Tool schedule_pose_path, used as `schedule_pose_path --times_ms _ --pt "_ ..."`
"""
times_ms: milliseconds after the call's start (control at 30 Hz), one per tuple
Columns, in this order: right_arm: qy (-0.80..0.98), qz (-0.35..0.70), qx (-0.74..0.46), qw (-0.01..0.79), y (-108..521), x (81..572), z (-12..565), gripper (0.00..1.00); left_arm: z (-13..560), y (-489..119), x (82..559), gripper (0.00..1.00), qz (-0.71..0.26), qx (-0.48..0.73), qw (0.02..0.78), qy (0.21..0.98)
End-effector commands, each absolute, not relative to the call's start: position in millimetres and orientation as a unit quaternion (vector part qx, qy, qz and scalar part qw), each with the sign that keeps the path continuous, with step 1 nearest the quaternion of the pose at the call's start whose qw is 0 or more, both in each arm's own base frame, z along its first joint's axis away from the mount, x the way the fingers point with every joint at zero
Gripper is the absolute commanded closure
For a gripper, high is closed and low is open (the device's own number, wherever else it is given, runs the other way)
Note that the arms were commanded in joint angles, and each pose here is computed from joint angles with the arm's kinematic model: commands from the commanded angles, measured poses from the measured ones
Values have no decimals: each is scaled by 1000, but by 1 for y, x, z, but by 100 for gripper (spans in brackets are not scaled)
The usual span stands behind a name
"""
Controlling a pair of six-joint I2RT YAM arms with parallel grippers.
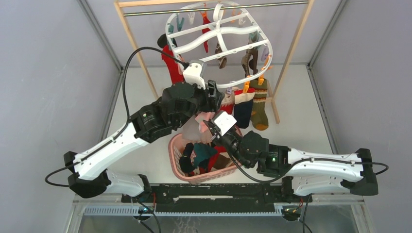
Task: Remove the socks clipped to the hanger
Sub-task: Remove the sock from the hanger.
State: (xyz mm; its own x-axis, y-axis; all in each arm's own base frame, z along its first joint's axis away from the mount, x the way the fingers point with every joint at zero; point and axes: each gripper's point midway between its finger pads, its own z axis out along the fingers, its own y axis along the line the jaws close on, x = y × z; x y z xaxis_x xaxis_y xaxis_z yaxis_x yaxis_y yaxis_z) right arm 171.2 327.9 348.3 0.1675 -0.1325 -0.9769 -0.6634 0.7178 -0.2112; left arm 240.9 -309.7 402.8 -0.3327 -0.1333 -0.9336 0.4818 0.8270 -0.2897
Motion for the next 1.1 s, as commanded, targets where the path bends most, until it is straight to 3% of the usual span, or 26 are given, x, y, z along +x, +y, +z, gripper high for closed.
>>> schedule_pose_path --times_ms 0,433,733,833,1067 --pt "602 203 -307 709 327 168 367 100 432 -307 247 39 -283 93 588 752" --pt "604 201 -304 709 325 169 367 100 435 -302 248 61 -281 95 587 753" --pt "610 205 -302 704 323 171 364 100 433 -302 251 94 -280 96 585 755" --pt "610 209 -299 703 320 172 363 100 434 -302 250 99 -281 98 584 755" --pt "614 211 -289 704 306 173 358 100 436 -299 251 100 -280 99 587 753"
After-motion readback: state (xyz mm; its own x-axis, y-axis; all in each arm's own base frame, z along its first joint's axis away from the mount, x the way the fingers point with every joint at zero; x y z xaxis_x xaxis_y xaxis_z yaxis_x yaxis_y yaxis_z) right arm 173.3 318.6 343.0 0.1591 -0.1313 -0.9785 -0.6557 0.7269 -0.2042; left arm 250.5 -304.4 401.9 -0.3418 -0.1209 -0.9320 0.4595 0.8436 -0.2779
